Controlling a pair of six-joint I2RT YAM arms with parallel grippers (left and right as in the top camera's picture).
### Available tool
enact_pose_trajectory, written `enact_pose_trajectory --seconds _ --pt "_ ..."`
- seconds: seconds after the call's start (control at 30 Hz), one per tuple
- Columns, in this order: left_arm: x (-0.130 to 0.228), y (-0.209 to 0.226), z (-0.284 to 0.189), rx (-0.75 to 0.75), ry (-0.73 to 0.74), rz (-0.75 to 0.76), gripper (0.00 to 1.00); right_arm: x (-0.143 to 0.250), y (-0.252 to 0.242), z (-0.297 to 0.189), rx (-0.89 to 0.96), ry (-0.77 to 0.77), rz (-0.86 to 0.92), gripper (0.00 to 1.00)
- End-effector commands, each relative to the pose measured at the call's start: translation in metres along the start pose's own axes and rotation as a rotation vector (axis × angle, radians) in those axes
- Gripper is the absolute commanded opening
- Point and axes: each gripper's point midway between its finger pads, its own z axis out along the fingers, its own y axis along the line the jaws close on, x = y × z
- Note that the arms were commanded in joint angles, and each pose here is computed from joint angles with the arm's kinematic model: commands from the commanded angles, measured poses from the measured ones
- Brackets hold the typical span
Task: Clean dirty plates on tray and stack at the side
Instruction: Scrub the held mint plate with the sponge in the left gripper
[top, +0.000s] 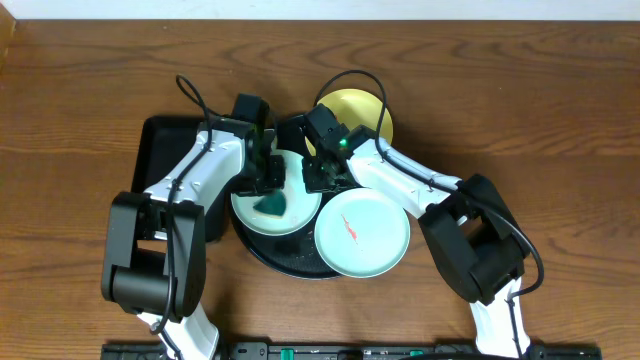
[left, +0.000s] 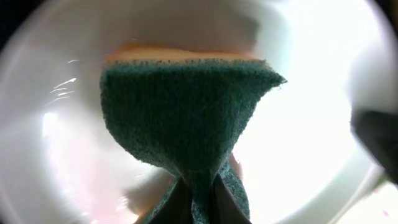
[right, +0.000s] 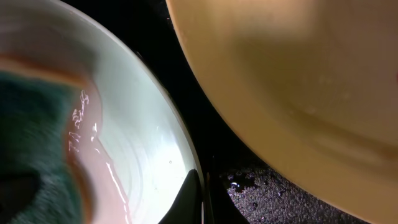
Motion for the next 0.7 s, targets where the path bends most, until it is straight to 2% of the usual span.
enact_pose_trajectory --seconds 0.0,0.1,0.23,0.4,0.67 --pt "0.005 -0.032 0.005 0.181 0.025 0.102 0.07 0.01 -0.002 0.013 0.017 0.037 -0.019 0.01" --pt "-0.011 -0.023 0.005 0.147 -0.034 0.052 0.07 0.01 -0.002 0.013 0.017 0.037 -0.019 0.01" --pt "-0.033 0.009 -0.002 -0.015 -0.12 -0.103 0.08 0.01 -0.002 0.013 0.017 0.037 -0.019 0.01" --pt "-0.053 0.022 -0.028 -0.094 -0.194 -0.152 0.07 0.01 -0.002 0.013 0.017 0.036 -0.019 0.01" --pt "-0.07 0.025 -0.102 -0.188 -0.293 -0.17 0.08 0.009 -0.001 0.013 0.013 0.031 -0.021 0.01"
